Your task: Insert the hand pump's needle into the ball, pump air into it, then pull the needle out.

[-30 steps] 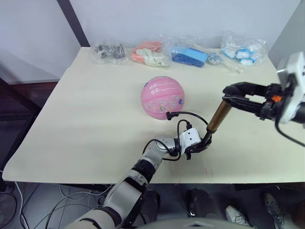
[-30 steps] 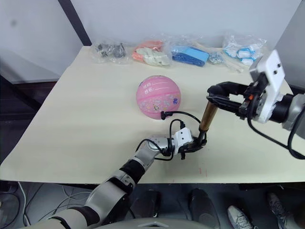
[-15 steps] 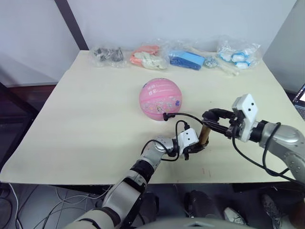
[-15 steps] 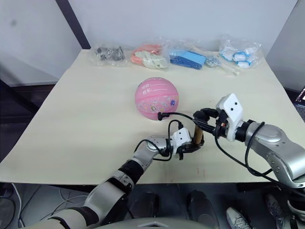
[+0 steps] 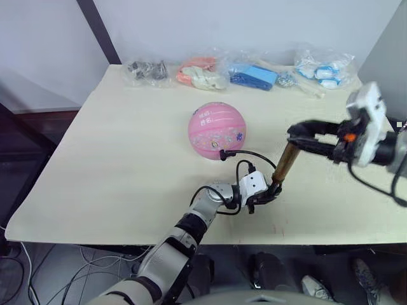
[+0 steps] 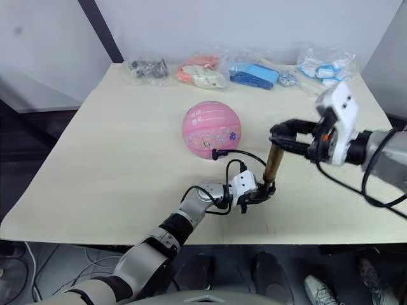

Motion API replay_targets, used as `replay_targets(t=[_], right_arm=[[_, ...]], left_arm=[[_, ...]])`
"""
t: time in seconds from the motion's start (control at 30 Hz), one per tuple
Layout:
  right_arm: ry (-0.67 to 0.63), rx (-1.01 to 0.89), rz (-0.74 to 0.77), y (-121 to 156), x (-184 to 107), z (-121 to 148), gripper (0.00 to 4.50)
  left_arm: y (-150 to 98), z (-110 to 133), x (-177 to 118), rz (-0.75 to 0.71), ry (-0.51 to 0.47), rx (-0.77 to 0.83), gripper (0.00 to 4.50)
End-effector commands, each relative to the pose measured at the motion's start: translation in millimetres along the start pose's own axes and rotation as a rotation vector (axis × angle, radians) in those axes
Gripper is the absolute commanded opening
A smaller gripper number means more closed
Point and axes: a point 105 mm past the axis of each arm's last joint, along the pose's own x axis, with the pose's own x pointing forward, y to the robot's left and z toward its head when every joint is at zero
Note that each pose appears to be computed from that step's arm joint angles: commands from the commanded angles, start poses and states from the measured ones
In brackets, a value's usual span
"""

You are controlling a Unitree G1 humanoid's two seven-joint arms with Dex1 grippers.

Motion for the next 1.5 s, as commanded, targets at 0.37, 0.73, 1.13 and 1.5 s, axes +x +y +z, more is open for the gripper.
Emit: replay_targets(t=[0.37, 0.73, 1.13, 1.5], right_arm=[[-0.055, -0.059, -0.039, -3, -12, 37, 1.91], [0.176, 0.162, 0.006, 18, 25, -107, 1.91], [0.236, 0.197, 0.070, 40, 40, -154, 1.91], [0.021, 0.032, 0.055, 13, 1, -27, 1.91]], left_arm=[[-15, -30, -2, -0.039, 0.100, -0.055, 1.08], [-16, -30, -3, -0.039, 0.101, -0.057, 1.08], [-12, -30, -6, -0.032, 0.108, -0.054, 1.08], [-15, -31, -5, -0.038, 0.108, -0.061, 1.08]])
